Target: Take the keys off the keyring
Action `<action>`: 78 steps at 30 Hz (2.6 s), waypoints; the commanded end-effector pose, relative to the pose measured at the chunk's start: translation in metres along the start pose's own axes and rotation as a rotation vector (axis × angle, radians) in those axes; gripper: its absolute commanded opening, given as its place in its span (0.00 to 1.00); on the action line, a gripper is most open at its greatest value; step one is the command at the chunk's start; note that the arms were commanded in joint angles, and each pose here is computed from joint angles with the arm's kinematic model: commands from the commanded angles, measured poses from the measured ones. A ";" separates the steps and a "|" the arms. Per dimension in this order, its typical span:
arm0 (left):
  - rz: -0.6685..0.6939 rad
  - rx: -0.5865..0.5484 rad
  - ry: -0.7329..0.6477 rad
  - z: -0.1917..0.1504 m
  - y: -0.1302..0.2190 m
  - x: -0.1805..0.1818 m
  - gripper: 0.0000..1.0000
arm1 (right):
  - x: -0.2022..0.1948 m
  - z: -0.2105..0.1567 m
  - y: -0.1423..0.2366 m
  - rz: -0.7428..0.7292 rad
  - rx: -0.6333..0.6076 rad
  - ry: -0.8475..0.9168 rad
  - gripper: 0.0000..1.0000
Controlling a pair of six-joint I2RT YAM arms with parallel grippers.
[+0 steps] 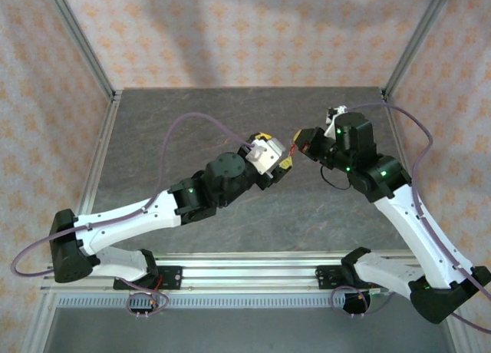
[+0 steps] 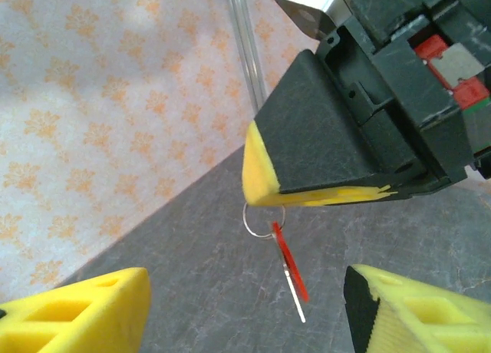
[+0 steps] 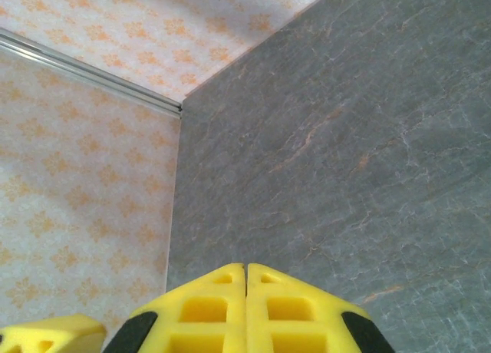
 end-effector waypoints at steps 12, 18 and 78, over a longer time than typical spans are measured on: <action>0.118 -0.054 -0.081 0.019 -0.023 -0.008 0.67 | 0.015 0.006 0.012 0.095 -0.049 -0.023 0.03; 0.117 -0.051 -0.096 0.022 -0.028 -0.010 0.57 | 0.018 0.005 0.013 0.121 -0.046 -0.027 0.03; -0.733 0.010 0.635 0.053 0.054 0.039 0.00 | 0.057 0.003 0.031 0.734 -0.114 0.388 0.36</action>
Point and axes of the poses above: each hand's point on the last joint's axis, 136 mm out from that joint toward the fingers, its own y axis back along the fingers, its own x axis along the line the jaws close on, z = x × y, the point moved 5 cm from there along y, back along the fingers, and after that the axes turned 12 degrees about y, right-handed, at the moved point
